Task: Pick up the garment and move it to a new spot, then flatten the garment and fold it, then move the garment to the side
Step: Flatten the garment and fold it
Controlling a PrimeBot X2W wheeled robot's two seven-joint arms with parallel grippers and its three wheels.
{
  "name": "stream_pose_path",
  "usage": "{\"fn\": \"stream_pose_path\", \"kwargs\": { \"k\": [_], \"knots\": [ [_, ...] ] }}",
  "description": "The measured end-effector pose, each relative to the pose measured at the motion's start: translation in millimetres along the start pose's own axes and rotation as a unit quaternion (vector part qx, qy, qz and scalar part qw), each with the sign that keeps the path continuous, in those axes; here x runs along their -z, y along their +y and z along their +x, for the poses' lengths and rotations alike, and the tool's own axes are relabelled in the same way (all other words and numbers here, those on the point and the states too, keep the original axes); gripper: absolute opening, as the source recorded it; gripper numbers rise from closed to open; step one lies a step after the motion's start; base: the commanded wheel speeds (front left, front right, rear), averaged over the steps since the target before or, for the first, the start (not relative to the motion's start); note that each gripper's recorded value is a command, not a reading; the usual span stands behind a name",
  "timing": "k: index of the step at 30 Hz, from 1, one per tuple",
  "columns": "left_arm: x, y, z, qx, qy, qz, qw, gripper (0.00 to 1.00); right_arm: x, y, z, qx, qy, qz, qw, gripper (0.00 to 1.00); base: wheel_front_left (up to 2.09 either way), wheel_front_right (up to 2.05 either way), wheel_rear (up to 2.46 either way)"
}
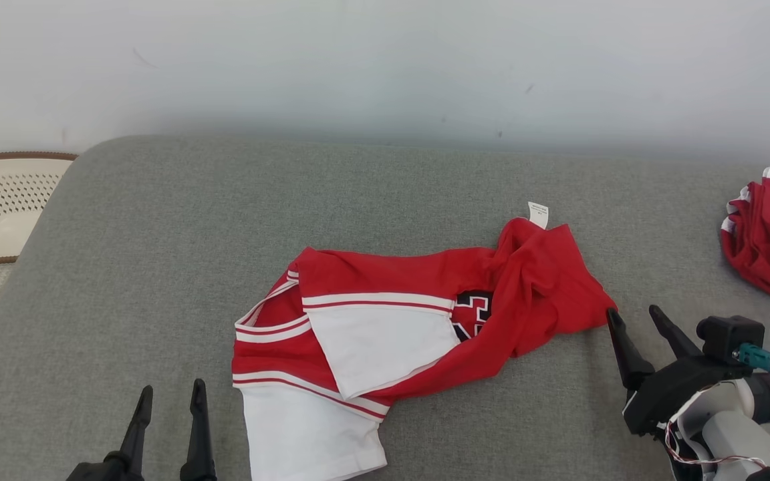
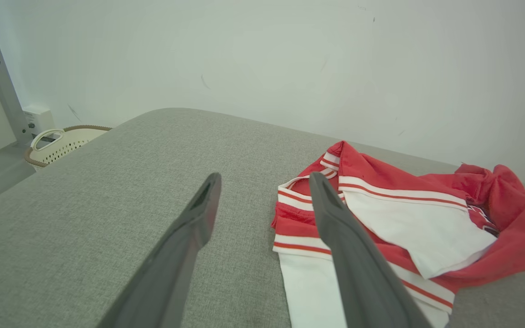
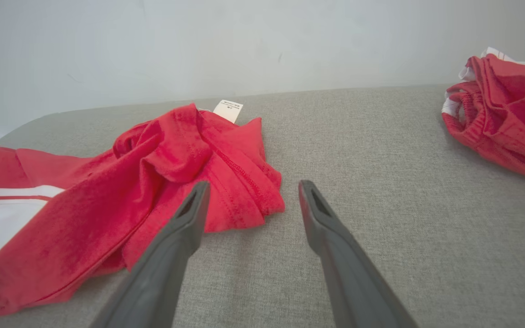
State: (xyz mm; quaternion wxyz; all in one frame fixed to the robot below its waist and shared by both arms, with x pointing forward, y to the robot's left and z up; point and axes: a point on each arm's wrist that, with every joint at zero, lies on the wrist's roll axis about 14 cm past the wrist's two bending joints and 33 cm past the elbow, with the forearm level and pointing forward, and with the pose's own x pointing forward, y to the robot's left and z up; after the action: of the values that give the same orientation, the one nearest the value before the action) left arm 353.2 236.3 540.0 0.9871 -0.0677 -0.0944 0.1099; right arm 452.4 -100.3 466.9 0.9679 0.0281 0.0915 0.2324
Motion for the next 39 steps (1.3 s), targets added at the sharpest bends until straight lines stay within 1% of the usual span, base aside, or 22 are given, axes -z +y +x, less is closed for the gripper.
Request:
{"fn": "stream_pose_path", "kwargs": {
  "k": [9,19,20,21,22,23,24,29,32,35,39],
  "knots": [
    [2.2,2.0,-1.0,-0.003,0.004,0.003,1.000,1.00,0.9,7.3,14.7,-0.011,0.025,-0.014,1.000,1.00,0.00,0.00,0.00],
    [6.2,13.1,0.0,-0.022,0.011,0.007,1.000,1.00,24.9,7.2,40.8,-0.016,0.080,-0.026,0.996,1.00,0.00,0.00,0.00],
    [6.6,14.3,0.0,-0.024,0.012,0.008,1.000,1.00,27.3,7.0,42.8,-0.016,0.085,-0.027,0.996,0.86,0.00,0.00,0.00],
    [7.4,15.6,-0.3,-0.026,0.014,0.008,1.000,1.00,28.6,6.6,45.0,-0.016,0.087,-0.028,0.996,0.60,0.00,0.00,0.00],
    [8.1,17.0,-0.7,-0.029,0.015,0.008,0.999,1.00,29.9,6.3,47.0,-0.017,0.088,-0.030,0.995,0.38,0.00,0.00,0.00],
    [8.4,18.2,-0.9,-0.031,0.016,0.008,0.999,1.00,30.8,6.2,48.8,-0.018,0.088,-0.032,0.995,0.12,0.00,0.00,0.00],
    [8.4,19.4,-0.8,-0.033,0.016,0.009,0.999,1.00,30.4,7.3,50.6,-0.020,0.085,-0.032,0.996,0.00,0.00,0.00,0.00],
    [7.7,22.7,-0.5,-0.038,0.015,0.010,0.999,1.00,33.5,10.9,51.4,-0.024,0.083,-0.031,0.996,0.00,0.00,0.00,0.00],
    [5.9,21.9,-0.2,-0.037,0.012,0.009,0.999,1.00,25.5,10.3,49.1,-0.023,0.063,-0.030,0.997,0.00,0.00,0.00,0.00],
    [4.4,19.4,0.6,-0.033,0.009,0.006,0.999,1.00,11.6,8.0,46.4,-0.021,0.037,-0.027,0.999,0.00,0.00,0.00,0.00],
    [4.6,16.1,0.0,-0.028,0.009,0.003,1.000,1.00,-18.8,1.1,41.8,-0.018,-0.010,-0.034,0.999,0.00,0.00,0.00,0.00]
  ]
}}
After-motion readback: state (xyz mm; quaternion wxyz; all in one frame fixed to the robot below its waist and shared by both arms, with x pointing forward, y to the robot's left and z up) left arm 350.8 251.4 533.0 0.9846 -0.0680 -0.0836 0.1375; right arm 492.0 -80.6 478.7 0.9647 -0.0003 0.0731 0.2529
